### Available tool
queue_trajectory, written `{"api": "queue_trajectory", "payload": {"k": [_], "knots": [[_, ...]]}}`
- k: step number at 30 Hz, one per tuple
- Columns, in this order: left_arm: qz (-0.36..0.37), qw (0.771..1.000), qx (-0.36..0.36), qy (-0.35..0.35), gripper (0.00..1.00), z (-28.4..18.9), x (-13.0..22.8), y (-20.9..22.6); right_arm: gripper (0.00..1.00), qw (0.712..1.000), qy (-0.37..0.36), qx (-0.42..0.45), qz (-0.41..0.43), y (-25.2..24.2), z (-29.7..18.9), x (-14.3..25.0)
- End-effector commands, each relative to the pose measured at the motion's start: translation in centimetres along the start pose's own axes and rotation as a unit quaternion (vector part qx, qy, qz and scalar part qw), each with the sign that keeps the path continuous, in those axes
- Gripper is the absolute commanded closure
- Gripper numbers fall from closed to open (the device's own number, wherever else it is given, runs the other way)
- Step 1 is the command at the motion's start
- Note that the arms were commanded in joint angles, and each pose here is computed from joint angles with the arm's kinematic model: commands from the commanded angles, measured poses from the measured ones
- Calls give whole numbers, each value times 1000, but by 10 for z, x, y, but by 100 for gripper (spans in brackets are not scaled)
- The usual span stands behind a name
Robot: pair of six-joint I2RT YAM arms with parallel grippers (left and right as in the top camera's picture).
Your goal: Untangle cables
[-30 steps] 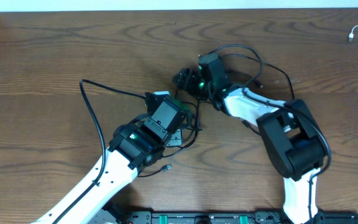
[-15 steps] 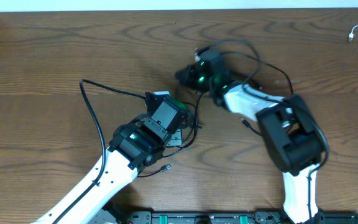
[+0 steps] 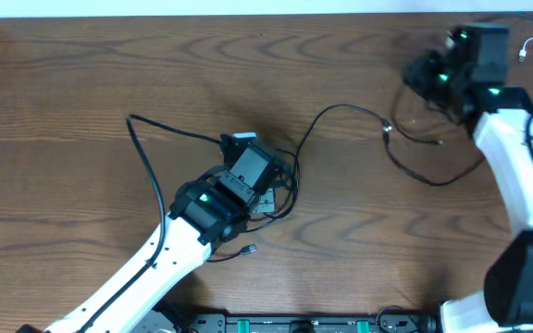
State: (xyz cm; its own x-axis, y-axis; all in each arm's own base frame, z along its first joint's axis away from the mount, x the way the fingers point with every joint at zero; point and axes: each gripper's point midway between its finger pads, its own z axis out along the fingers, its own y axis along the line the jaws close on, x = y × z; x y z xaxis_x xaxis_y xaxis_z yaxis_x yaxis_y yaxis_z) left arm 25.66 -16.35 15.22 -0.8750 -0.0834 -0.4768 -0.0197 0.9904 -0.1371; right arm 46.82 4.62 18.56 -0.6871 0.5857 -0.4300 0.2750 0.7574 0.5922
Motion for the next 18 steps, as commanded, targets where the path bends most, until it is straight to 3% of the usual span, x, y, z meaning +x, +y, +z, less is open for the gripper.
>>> {"api": "queue_trajectory", "payload": {"k": [1,13,18], "knots": [[-3,1000,-14,-4,92,8,-3,2,99,988,-36,147,0,-60,-30,-10],[-2,1000,-15,-2,92,9,-2,3,99,942,79,325,23,-131,-73,54],[-16,1000,-15,-2,92,9,-2,3,92,891,59,446,55,-166,-110,61]]}}
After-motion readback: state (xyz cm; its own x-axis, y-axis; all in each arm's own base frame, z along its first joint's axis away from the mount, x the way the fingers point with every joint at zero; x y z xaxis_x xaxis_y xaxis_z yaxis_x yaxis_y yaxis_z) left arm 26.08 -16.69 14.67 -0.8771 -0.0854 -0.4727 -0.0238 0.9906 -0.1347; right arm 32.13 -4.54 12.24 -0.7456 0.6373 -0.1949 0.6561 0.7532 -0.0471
